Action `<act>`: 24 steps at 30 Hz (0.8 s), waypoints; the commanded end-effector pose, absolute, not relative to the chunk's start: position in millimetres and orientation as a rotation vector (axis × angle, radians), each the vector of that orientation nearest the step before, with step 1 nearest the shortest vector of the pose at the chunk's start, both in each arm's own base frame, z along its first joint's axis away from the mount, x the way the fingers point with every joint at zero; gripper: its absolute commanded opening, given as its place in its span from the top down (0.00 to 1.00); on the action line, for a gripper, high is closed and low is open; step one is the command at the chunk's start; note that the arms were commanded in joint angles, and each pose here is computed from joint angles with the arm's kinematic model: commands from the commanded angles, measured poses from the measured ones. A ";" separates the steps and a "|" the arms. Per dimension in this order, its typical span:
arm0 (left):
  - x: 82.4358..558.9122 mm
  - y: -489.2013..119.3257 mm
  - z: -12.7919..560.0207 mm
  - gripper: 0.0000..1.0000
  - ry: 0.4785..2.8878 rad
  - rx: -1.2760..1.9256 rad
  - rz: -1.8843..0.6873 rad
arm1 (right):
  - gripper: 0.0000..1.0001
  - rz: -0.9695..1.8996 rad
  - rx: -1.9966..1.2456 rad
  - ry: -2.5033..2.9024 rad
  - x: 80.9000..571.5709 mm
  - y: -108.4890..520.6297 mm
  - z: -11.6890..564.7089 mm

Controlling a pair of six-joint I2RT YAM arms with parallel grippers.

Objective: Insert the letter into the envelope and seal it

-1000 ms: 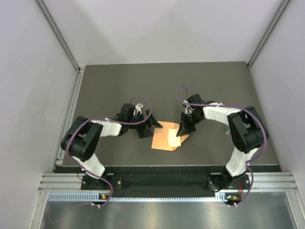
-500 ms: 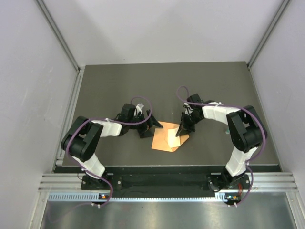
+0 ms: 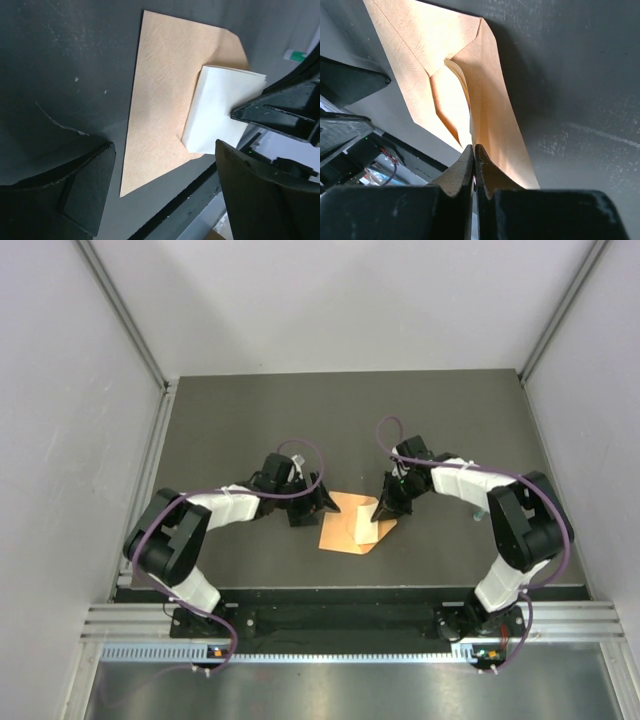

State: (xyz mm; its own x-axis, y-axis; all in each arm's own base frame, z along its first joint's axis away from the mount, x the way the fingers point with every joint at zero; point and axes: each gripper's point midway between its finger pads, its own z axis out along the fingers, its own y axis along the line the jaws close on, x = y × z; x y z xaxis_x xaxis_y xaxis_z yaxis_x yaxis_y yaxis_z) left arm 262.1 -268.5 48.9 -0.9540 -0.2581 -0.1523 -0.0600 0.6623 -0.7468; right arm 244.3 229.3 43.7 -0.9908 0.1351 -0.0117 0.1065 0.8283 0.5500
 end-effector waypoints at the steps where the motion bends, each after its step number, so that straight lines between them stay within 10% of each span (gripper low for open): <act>1: 256.3 -248.5 31.0 0.21 2.724 -0.145 -0.845 | 1.00 0.909 0.234 2.928 241.6 232.8 49.9; 8: 251.2 -255.6 23.6 0.47 2.763 -0.104 -0.817 | 1.00 0.879 0.335 2.944 239.7 231.2 49.4; 24: 249.0 -262.6 19.0 0.52 2.787 -0.108 -0.828 | 1.00 0.897 0.574 2.886 240.0 235.3 49.9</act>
State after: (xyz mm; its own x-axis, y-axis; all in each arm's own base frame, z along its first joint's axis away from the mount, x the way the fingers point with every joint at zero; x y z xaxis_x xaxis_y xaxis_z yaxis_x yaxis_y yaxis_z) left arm 251.3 -264.2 29.4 -0.9644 -0.1522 -0.2161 -0.0007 0.8190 -0.5738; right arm 233.0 222.5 47.1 -0.9300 0.3641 0.0499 0.3367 0.7899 0.5126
